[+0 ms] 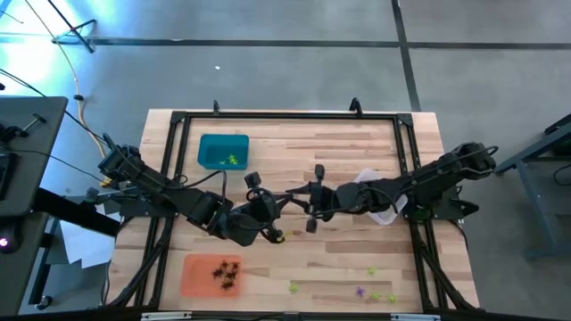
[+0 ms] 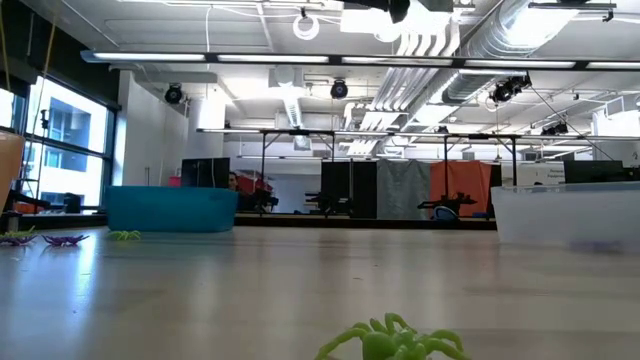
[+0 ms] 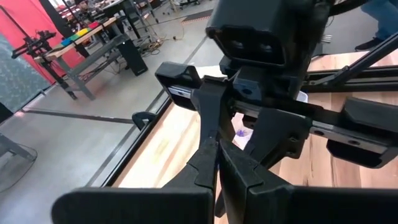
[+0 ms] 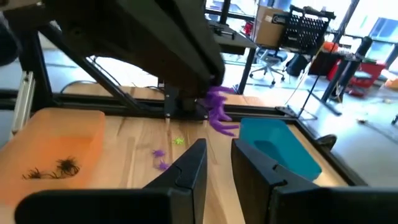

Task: Sort Halloween decoration
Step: Put the violet spider toy into the transparent bin

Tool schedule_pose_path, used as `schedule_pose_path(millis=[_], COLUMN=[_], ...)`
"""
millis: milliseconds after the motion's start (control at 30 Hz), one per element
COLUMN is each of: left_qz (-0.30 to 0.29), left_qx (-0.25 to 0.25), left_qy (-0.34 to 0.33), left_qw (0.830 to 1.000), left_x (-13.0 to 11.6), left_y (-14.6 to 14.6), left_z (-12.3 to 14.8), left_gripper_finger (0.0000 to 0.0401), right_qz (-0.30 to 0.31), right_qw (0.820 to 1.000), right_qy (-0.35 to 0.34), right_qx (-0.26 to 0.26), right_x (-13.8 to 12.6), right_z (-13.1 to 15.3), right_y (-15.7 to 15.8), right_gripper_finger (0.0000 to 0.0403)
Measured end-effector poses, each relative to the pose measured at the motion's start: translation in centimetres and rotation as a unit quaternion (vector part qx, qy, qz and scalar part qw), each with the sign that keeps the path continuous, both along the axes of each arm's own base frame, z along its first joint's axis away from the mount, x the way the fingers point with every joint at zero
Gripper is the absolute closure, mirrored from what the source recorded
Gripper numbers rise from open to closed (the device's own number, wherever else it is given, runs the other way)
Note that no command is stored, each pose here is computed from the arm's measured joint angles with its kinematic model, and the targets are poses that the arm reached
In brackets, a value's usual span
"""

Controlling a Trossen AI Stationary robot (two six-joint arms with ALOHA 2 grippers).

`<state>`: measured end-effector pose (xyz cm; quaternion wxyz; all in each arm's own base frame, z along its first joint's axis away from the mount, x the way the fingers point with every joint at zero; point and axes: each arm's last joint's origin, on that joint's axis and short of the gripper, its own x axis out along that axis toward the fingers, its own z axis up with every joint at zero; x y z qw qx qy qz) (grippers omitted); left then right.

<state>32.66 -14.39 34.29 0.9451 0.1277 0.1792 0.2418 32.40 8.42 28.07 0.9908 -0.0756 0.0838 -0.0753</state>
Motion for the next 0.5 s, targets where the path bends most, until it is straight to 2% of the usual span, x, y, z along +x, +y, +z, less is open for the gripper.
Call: schedule_pose_path(millis=[100, 500], left_qz=[0.002, 0.002], left_qx=[0.0, -0.011], left_qy=[0.0, 0.011], left_qw=[1.0, 1.0], left_x=[0.1, 1.1], left_y=[0.1, 1.1], left_z=[0.0, -0.7], left_gripper_finger=[0.0401, 0.0401], right_qz=[0.002, 0.02], right_qw=[1.0, 0.999], right_qy=[-0.001, -0.034], right_qx=[-0.011, 0.001], right_x=[0.0, 0.1], right_z=[0.1, 0.7], right_y=[0.0, 0.1], right_gripper_finger=[0.0332, 0.0332])
